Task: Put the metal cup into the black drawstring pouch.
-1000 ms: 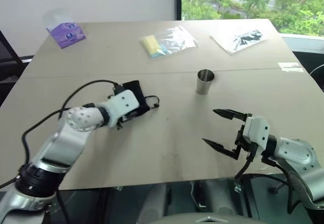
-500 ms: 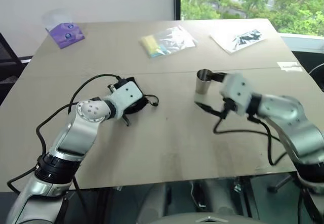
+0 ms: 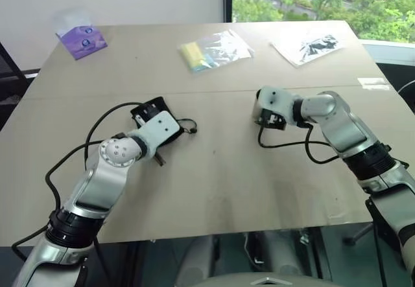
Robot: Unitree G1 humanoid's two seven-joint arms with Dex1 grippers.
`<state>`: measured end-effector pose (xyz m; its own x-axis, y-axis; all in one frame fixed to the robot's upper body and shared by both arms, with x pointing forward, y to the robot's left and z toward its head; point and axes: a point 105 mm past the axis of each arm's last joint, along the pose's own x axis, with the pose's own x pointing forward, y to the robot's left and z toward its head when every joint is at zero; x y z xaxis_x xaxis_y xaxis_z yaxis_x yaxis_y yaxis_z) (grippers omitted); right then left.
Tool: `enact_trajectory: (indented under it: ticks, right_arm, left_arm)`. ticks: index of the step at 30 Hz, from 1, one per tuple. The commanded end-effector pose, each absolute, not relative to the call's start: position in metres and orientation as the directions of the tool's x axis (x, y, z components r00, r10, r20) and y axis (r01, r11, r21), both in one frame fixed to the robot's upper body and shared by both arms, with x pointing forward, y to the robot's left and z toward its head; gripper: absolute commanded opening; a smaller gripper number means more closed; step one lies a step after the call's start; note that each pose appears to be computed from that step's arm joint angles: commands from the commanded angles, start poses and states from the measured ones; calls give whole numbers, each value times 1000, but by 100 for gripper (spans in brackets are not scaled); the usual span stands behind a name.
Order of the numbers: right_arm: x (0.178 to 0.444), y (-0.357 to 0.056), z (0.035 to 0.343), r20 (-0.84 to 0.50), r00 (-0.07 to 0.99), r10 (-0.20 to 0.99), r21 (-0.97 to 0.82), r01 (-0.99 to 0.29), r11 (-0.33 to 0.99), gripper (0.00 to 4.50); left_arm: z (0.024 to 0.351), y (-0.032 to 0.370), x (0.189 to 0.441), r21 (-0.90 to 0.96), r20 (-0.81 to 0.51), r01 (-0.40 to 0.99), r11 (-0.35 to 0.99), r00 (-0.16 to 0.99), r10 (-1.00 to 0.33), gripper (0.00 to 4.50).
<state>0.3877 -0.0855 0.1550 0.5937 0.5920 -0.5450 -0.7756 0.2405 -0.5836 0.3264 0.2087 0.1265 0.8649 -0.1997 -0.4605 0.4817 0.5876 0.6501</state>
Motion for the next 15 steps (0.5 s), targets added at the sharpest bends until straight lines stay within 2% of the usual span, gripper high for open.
enact_trajectory:
  ticks: [1,3,4,9,15]
  right_arm:
    - [391,-81,169,-528,596,605,-627,-754,196,117]
    - [393,-82,171,-523,603,603,-638,-746,192,22]
    - [393,-82,171,-521,605,602,-642,-743,191,3]
    - [386,-89,175,-499,596,628,-609,-757,235,3]
    - [344,-104,182,-380,568,730,-451,-803,389,3]
  left_arm:
    - [143,205,326,697,-406,441,566,893,-196,0]
    - [143,204,325,694,-419,454,560,886,-199,0]
    - [141,203,324,685,-433,467,559,878,-203,0]
    - [136,201,322,599,-501,517,611,838,-218,0]
    - [143,196,317,406,-637,571,714,737,-227,0]
